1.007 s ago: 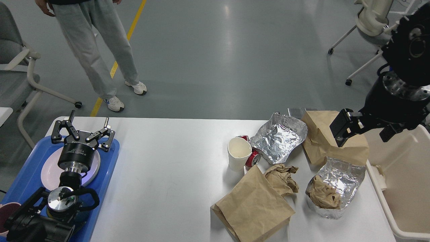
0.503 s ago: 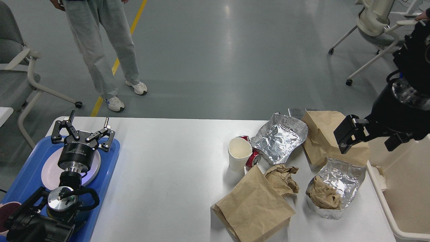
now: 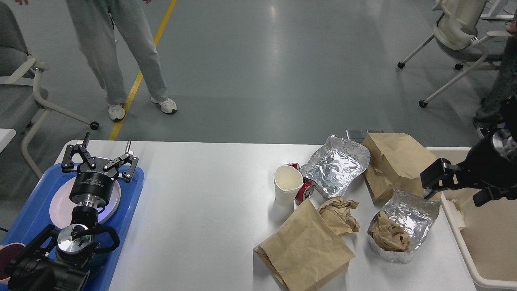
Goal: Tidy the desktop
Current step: 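Lower the right gripper onto the brown paper bag near the bin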
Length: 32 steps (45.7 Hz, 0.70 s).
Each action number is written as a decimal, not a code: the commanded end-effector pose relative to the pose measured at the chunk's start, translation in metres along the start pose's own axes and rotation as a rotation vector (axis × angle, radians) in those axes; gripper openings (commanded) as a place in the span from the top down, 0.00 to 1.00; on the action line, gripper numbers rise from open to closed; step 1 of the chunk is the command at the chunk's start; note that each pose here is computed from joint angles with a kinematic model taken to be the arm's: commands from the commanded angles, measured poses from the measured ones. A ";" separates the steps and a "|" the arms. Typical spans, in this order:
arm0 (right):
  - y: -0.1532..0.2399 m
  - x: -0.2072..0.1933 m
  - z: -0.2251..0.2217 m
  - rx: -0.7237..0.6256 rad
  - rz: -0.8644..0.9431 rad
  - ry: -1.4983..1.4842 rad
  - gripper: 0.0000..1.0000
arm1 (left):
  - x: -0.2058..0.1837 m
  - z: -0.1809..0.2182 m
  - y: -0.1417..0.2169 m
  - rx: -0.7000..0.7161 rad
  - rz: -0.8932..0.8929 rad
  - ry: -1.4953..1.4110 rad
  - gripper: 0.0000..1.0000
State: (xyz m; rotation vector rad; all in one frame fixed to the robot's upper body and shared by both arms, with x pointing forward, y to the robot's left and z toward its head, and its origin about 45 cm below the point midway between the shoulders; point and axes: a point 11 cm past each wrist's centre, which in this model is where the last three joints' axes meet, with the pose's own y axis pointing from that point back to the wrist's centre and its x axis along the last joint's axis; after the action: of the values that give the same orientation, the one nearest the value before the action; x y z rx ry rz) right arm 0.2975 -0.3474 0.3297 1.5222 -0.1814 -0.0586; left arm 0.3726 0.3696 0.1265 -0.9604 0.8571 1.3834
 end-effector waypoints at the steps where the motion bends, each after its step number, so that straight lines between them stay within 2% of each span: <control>1: -0.023 -0.003 0.010 -0.010 0.011 -0.031 0.01 | 0.000 0.000 0.000 0.000 0.000 0.000 0.04; 6: -0.031 -0.001 0.005 -0.013 0.026 -0.021 0.00 | 0.000 0.000 0.000 0.000 0.000 0.000 0.04; 12: -0.028 0.029 -0.012 0.027 0.136 0.016 0.01 | 0.000 0.000 0.000 0.000 0.000 0.000 0.04; 15: -0.032 0.048 -0.008 -0.039 0.205 0.094 0.05 | 0.000 0.000 0.000 -0.001 0.001 0.001 0.04; 18: -0.039 0.078 -0.007 -0.105 0.315 0.156 0.03 | 0.000 0.000 0.000 0.000 0.000 0.000 0.04; 20: -0.047 0.090 -0.011 -0.119 0.368 0.173 0.00 | 0.000 0.000 0.000 0.000 0.000 0.000 0.04; 26: -0.076 0.118 0.001 -0.176 0.475 0.180 0.00 | -0.001 0.000 0.000 0.000 -0.001 0.000 0.04; 29: -0.101 0.126 0.010 -0.201 0.500 0.176 0.00 | -0.001 0.000 0.000 0.000 -0.001 0.000 0.04; 32: -0.130 0.130 -0.002 -0.207 0.507 0.217 0.00 | -0.001 0.000 0.000 0.001 -0.003 0.000 0.04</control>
State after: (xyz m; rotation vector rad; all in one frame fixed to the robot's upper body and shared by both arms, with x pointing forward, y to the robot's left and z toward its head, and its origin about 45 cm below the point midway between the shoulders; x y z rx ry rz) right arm 0.4219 -0.3747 0.2531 1.2581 -0.3827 0.4283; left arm 0.3726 0.3696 0.1265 -0.9606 0.8572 1.3834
